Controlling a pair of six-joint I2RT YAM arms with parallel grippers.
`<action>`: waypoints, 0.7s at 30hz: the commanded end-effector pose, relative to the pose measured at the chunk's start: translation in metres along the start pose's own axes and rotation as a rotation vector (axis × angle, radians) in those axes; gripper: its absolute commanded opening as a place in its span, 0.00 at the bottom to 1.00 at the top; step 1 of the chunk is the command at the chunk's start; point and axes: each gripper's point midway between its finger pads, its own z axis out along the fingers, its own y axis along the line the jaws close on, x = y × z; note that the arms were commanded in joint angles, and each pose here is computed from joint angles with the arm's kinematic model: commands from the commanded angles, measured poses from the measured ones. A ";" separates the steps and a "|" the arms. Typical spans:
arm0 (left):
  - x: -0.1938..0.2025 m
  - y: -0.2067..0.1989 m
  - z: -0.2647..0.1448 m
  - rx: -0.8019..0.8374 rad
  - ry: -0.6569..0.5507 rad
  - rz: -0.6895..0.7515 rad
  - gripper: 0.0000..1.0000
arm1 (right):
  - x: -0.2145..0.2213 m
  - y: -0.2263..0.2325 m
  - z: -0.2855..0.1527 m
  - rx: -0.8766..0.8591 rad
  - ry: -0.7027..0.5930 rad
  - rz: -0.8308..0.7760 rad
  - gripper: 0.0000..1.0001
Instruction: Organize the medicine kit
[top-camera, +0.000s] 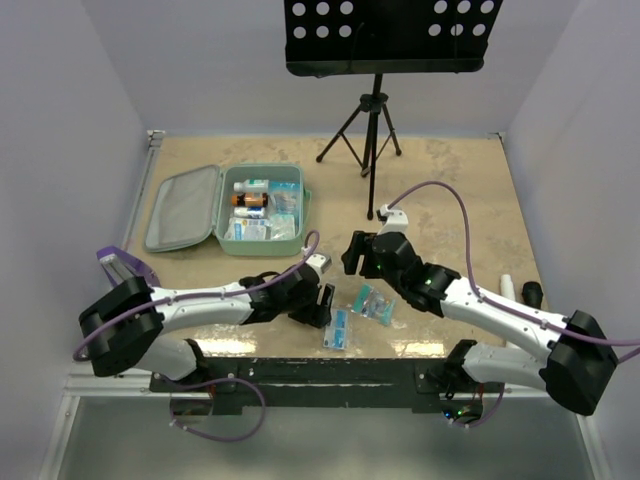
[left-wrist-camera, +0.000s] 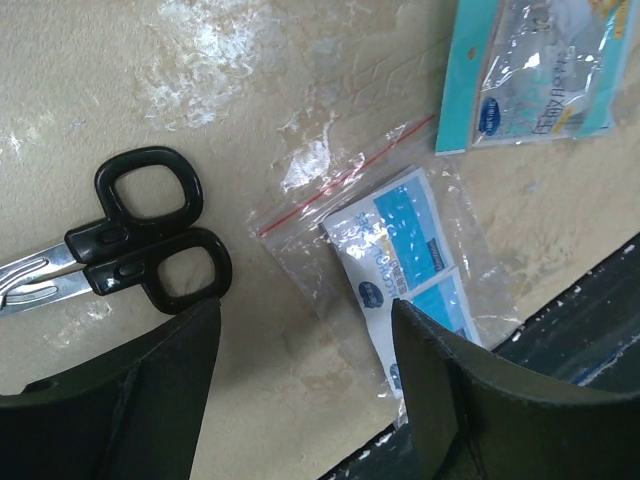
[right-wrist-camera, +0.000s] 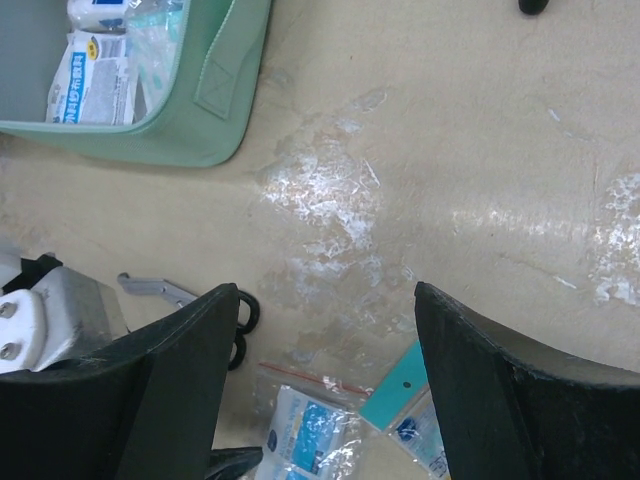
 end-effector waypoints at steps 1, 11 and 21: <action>-0.008 -0.002 0.005 -0.026 0.003 0.020 0.73 | -0.006 0.003 -0.004 -0.012 -0.027 0.025 0.76; 0.011 -0.016 0.018 0.035 0.106 0.053 0.66 | -0.006 0.004 -0.005 -0.023 -0.029 0.025 0.76; 0.025 -0.020 0.026 0.075 0.172 0.071 0.39 | -0.008 0.005 -0.007 -0.034 -0.037 0.025 0.76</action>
